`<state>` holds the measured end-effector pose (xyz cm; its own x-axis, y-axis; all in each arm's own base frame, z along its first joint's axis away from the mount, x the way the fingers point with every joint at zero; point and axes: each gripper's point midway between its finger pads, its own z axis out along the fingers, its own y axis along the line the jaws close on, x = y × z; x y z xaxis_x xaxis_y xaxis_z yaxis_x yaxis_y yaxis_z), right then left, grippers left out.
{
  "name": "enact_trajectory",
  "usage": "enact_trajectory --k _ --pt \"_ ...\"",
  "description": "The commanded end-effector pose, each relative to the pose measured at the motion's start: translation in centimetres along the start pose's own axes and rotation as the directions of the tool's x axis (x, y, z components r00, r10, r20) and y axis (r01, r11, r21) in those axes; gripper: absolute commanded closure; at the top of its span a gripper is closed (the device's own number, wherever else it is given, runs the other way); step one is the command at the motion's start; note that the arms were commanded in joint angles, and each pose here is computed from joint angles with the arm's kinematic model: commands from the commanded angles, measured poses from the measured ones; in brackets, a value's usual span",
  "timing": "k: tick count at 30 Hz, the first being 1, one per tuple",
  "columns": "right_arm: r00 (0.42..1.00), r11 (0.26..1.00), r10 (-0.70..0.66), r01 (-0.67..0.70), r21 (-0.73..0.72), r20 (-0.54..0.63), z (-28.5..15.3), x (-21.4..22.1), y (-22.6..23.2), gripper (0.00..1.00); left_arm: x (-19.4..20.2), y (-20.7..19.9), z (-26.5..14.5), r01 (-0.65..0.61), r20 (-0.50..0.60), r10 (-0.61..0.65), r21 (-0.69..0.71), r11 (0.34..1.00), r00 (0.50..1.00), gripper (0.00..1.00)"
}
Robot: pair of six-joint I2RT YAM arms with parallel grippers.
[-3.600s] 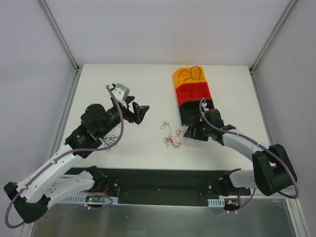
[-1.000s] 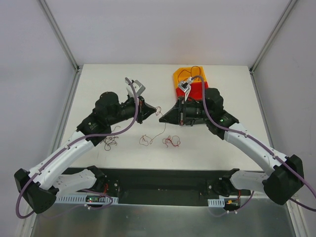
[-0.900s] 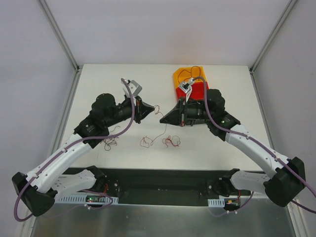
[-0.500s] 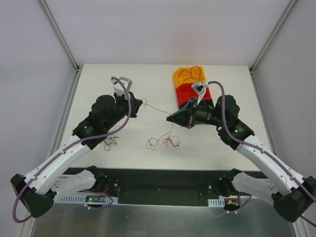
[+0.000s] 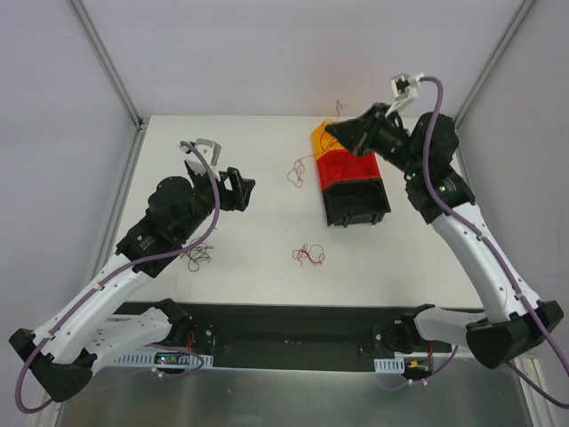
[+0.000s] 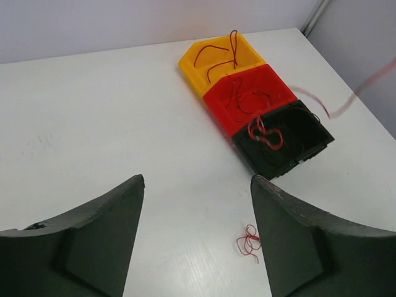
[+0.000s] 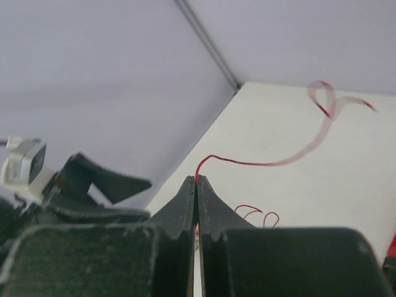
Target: Untangle the cables
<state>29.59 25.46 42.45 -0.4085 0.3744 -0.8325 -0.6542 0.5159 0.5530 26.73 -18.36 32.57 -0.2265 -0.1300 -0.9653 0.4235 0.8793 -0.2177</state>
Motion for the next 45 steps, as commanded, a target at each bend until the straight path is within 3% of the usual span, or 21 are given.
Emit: enact_trajectory --k 1,10,15,20,27,36,45 --pt "0.994 0.995 -0.056 0.048 0.085 0.094 2.0 -5.8 -3.4 1.0 -1.8 1.3 -0.8 -0.082 0.06 0.085 -0.057 0.995 0.995 0.29" --pt "0.967 0.926 -0.183 0.108 0.363 0.179 6.0 -11.2 -14.6 1.0 -1.8 0.4 -0.7 -0.07 0.053 0.07 -0.01 0.998 0.996 0.23" --pt "0.956 0.851 -0.251 0.143 0.505 0.151 7.5 -11.7 -21.0 1.0 -1.8 -0.8 -0.8 -0.046 0.048 0.043 0.053 0.998 0.998 0.23" --pt "0.974 0.718 -0.197 0.069 0.692 0.107 7.2 -9.0 -28.1 1.0 -1.8 -0.7 -0.8 -0.047 0.048 0.044 0.049 0.998 0.998 0.23" --pt "0.991 0.569 -0.104 -0.007 0.822 0.081 6.7 -3.8 -34.7 1.0 -1.5 -0.7 -0.5 -0.05 0.036 0.048 0.048 0.998 0.998 0.22" --pt "0.987 0.635 0.136 -0.152 0.758 0.083 10.9 2.2 -37.1 0.99 -1.4 -0.9 -0.5 -0.043 0.032 0.041 0.058 0.997 0.999 0.22" --pt "0.927 0.675 0.354 -0.347 0.651 0.127 14.3 5.3 -37.0 0.99 -1.5 -1.0 -0.5 -0.04 0.031 0.038 0.063 0.997 0.999 0.23"
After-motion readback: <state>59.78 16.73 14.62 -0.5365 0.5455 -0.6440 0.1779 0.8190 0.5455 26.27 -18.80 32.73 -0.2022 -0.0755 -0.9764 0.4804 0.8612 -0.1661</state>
